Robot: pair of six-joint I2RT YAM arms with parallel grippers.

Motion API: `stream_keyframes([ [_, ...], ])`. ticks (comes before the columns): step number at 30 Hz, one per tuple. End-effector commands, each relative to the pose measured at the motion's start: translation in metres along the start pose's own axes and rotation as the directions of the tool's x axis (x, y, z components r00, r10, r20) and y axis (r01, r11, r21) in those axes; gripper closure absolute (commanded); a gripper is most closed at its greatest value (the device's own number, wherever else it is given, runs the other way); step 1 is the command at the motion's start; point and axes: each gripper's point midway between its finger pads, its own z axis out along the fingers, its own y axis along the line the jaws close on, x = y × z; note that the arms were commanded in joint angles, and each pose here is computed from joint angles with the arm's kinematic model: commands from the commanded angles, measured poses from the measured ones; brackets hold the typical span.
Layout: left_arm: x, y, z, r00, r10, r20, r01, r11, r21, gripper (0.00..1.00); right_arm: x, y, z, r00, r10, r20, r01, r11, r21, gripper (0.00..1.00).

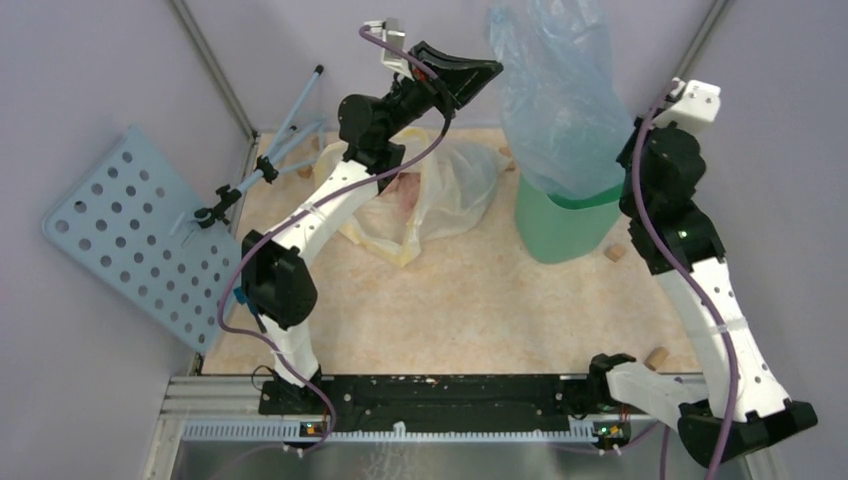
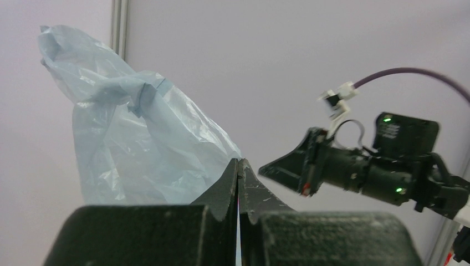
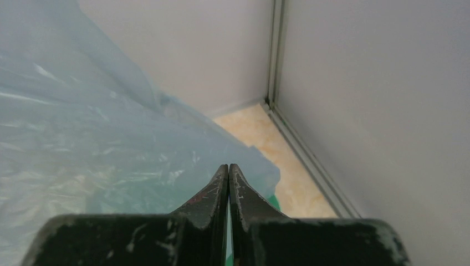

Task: Put the trash bags into the trash bin
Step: Place the trash bag in the trash bin.

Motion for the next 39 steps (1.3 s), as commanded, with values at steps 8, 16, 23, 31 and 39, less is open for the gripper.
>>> stream_keyframes([
  [8,-0.004,-0.025,-0.003,0.999,0.033,-0.023,-0.032,0.999,0.034,1.00,0.053,-0.004,0.038,0.983,0.084,-0.161,-0.080,0.996,0.028,1.00],
  [16,-0.006,-0.030,-0.007,0.999,0.041,-0.023,-0.040,0.999,0.035,1.00,0.044,-0.003,0.057,0.991,0.069,-0.115,-0.062,0.996,0.063,1.00],
  [23,-0.009,-0.031,-0.008,0.998,0.062,-0.026,-0.061,0.998,0.022,1.00,0.094,0.037,0.054,0.964,0.041,-0.262,-0.080,0.986,-0.143,1.00],
  [31,0.014,-0.018,-0.003,0.999,0.021,-0.044,-0.021,1.000,0.001,1.00,0.169,0.027,0.032,0.915,0.099,-0.391,-0.144,0.986,-0.088,1.00],
  [39,0.041,-0.010,0.008,0.997,0.020,-0.072,-0.022,0.999,-0.026,1.00,0.100,-0.008,0.024,0.973,0.126,-0.195,-0.125,0.992,0.014,1.00],
])
